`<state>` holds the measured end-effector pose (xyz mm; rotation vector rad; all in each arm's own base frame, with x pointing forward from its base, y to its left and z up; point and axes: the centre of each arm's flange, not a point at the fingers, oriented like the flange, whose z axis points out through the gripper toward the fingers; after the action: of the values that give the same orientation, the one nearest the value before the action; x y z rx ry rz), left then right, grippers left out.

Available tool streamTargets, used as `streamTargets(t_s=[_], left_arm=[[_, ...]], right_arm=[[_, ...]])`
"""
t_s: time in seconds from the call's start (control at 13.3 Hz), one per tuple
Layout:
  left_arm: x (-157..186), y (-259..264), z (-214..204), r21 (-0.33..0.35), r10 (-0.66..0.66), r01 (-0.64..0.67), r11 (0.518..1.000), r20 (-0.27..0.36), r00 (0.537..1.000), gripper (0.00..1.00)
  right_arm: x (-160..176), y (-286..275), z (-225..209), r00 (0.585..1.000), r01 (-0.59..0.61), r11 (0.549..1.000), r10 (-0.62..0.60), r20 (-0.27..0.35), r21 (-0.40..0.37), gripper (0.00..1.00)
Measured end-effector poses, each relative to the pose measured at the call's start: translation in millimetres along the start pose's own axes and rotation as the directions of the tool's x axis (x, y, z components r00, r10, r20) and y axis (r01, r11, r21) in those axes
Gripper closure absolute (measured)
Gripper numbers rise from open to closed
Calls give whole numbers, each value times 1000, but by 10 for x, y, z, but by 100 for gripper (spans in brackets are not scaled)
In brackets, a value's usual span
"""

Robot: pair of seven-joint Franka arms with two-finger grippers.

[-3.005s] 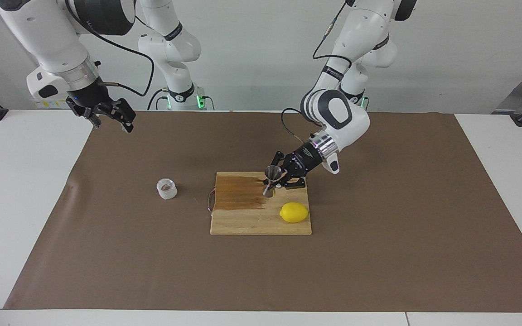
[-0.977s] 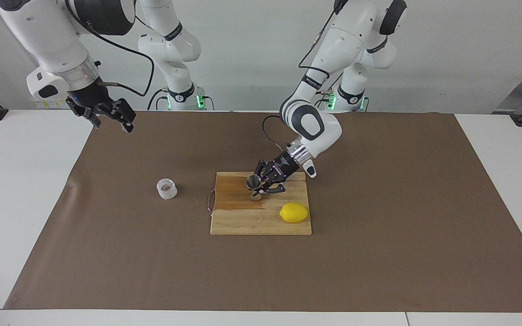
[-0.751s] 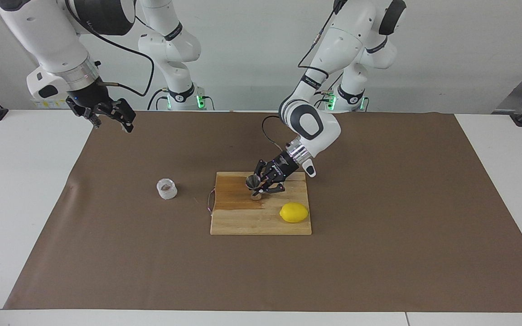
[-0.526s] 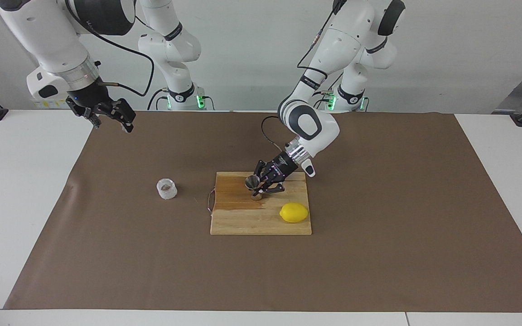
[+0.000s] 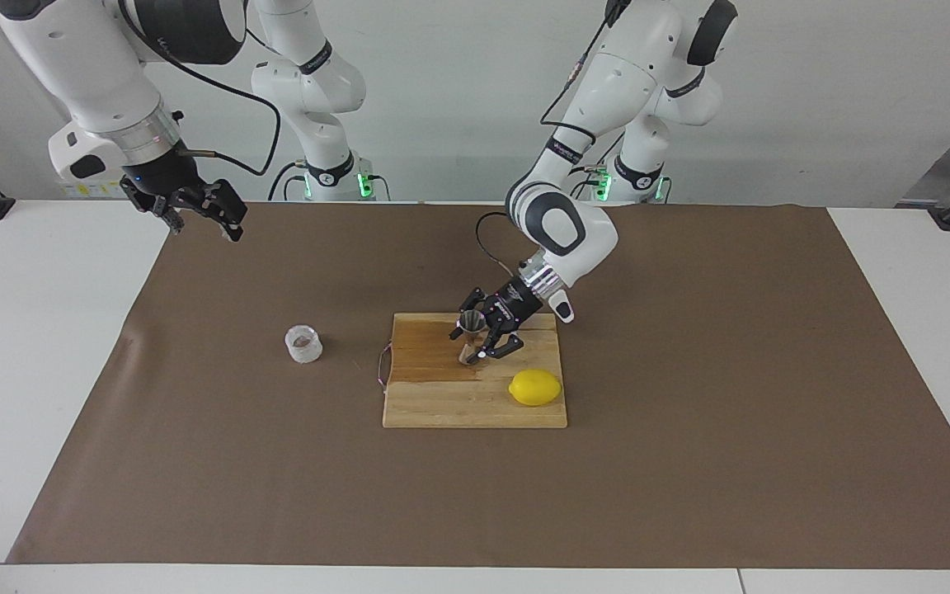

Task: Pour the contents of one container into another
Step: 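Open the left gripper and release the jigger on the board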

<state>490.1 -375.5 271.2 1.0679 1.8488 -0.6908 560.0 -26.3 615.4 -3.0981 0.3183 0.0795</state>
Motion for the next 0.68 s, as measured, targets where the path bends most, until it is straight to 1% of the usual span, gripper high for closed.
streamTargets(t_s=[0.15,0.45,0.68], left_arm=[[-1,2,-1,0,10,-10,1000,0,1000,1],[-24,62,-30,-13,55,-55,998,2,998,0],[-94,88,-144,-44,121,-122,992,-19,992,0]], right_arm=[[0,0,0,1000,0,1000,0,0,0,0],[0,0,0,1000,0,1000,0,0,0,0],[0,0,0,1000,0,1000,0,0,0,0]])
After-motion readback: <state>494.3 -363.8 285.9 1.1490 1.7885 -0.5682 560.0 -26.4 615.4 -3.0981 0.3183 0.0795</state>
